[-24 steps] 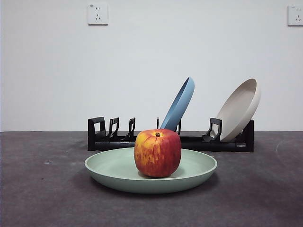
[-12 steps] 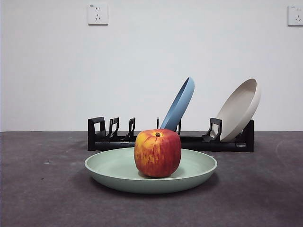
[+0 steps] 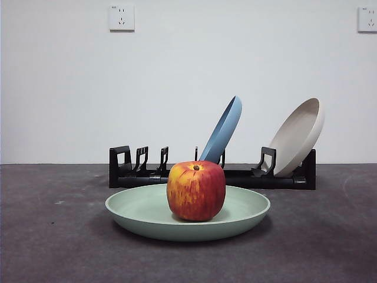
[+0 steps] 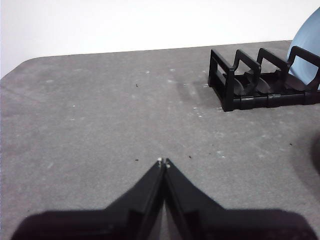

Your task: Take the green plate from the plate rack,put the plate on the table,take the apple from the table,put the apple in the plate

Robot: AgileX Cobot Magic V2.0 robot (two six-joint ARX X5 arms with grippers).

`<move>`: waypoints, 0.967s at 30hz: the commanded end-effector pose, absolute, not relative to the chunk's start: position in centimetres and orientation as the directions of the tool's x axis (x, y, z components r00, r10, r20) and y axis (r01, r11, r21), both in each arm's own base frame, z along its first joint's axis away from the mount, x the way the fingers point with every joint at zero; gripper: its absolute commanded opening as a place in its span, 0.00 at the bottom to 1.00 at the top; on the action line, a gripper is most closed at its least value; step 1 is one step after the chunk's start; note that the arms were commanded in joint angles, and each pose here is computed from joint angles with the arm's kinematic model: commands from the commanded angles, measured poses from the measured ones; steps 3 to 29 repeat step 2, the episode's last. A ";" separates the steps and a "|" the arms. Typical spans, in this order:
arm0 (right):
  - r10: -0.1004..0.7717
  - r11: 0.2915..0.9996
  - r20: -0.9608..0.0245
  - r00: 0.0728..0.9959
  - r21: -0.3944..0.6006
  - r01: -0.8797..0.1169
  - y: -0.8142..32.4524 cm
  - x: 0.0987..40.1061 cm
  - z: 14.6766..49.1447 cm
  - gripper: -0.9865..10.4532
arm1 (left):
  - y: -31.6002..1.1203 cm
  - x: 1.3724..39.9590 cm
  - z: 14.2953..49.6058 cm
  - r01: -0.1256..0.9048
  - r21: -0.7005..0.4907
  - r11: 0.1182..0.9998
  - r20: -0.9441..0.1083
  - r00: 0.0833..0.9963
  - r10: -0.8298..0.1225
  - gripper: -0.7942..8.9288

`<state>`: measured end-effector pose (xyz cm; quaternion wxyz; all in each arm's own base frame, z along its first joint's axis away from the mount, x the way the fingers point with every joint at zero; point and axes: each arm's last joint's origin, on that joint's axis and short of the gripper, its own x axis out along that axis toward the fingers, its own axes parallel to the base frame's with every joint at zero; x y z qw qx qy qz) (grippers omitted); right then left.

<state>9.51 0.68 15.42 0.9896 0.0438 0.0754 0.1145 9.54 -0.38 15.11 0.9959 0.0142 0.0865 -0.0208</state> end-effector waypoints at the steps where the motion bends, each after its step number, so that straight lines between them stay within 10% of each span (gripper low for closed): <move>1: 0.232 0.969 -0.159 0.960 0.117 -0.215 0.7 9.6 15.0 0.09 | -0.4 9.6 14.7 0.043 0.018 0.999 -0.181 0.983 -0.039 0.08; 29: 0.232 0.969 -0.159 0.960 0.117 -0.215 0.7 9.6 15.0 0.09 | -0.4 9.6 14.7 0.043 0.018 0.999 -0.181 0.983 -0.039 0.08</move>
